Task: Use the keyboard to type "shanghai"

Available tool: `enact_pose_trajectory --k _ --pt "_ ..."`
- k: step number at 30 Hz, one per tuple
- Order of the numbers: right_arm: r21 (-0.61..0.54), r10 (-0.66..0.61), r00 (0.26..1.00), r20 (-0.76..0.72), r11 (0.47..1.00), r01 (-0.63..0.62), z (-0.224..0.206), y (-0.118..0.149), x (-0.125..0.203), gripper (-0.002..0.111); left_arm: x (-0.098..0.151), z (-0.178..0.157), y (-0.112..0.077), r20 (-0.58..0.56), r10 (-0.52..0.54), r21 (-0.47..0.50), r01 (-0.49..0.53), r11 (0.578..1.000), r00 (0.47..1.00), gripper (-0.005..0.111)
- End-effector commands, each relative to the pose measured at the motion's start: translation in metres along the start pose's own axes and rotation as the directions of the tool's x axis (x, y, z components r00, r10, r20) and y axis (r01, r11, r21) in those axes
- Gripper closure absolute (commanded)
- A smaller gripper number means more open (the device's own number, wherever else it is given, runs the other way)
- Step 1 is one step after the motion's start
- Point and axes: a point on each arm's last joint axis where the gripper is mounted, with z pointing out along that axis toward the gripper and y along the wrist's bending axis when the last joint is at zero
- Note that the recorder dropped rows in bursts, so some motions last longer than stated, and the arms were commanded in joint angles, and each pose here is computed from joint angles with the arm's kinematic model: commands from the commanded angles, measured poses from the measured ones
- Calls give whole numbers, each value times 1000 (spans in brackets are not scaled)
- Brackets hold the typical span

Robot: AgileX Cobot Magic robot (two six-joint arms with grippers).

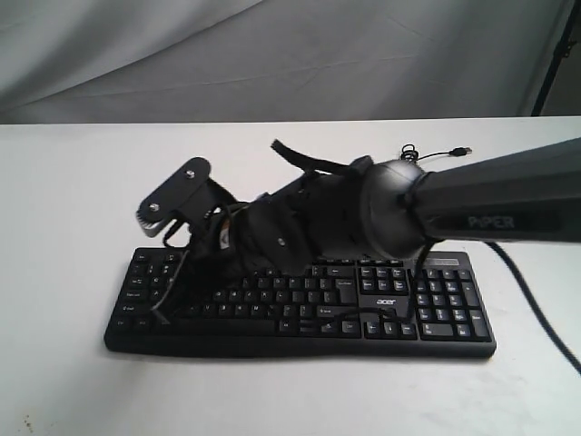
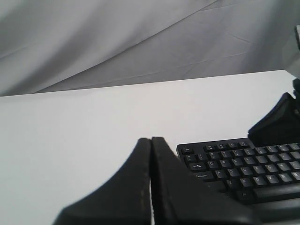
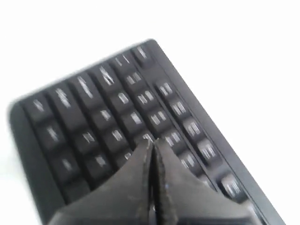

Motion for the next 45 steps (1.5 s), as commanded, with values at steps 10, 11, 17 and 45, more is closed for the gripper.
enact_pose_trajectory --k 10,11,17,45 --pt "-54 -51 998 -26 997 49 45 24 -26 108 1 0 0 2 -1 3 1 1000 1000 107" --pt "-55 -51 998 -27 997 50 47 24 -25 108 1 0 0 2 -1 3 1 1000 1000 107" --pt "-54 -51 998 -27 997 50 48 24 -25 108 1 0 0 2 -1 3 1 1000 1000 107" --pt "-46 -27 999 -37 999 25 61 21 -15 108 1 0 0 2 -1 3 1 1000 1000 107"
